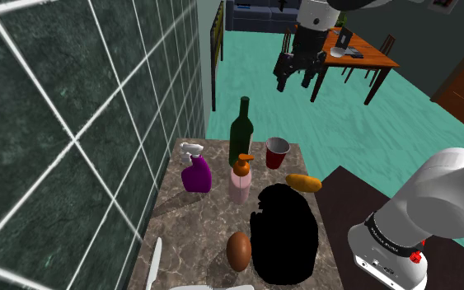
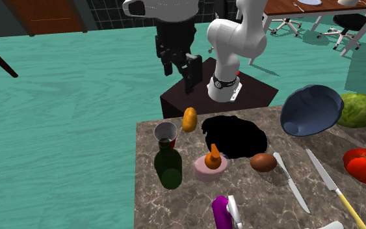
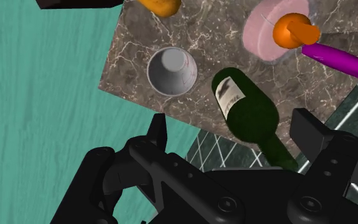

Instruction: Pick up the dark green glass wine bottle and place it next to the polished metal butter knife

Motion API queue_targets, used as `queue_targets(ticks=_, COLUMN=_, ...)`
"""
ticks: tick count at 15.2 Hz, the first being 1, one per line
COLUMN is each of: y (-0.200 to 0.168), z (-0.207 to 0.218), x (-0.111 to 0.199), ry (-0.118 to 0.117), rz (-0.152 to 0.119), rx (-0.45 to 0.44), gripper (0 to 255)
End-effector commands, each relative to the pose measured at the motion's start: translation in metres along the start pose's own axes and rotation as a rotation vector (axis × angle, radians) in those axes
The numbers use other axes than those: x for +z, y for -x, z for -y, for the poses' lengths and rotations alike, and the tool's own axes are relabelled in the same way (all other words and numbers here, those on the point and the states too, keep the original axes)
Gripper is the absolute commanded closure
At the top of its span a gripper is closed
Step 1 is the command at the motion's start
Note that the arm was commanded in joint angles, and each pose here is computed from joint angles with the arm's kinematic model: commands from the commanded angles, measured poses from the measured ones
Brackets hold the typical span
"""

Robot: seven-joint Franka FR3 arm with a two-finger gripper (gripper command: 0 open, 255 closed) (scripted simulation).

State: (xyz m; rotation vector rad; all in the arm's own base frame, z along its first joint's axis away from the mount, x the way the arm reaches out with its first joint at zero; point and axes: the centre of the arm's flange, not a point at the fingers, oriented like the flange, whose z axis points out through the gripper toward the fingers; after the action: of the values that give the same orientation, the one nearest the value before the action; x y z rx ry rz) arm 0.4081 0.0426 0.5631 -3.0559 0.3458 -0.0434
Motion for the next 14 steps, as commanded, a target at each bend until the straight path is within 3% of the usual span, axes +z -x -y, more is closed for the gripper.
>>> queue_targets(ticks=1, y=-0.021, z=0.015, x=0.013, ry=0.004, rz=0.009, rx=0.011, gripper=0)
queue_targets(ticks=11, y=-0.125, z=0.086, x=0.072, ry=0.026, rz=0.053, rx=0.060, gripper=0)
queue_targets(ticks=14, y=-0.124, z=0.086, x=0.088, ry=0.026, rz=0.053, rx=0.060, gripper=0)
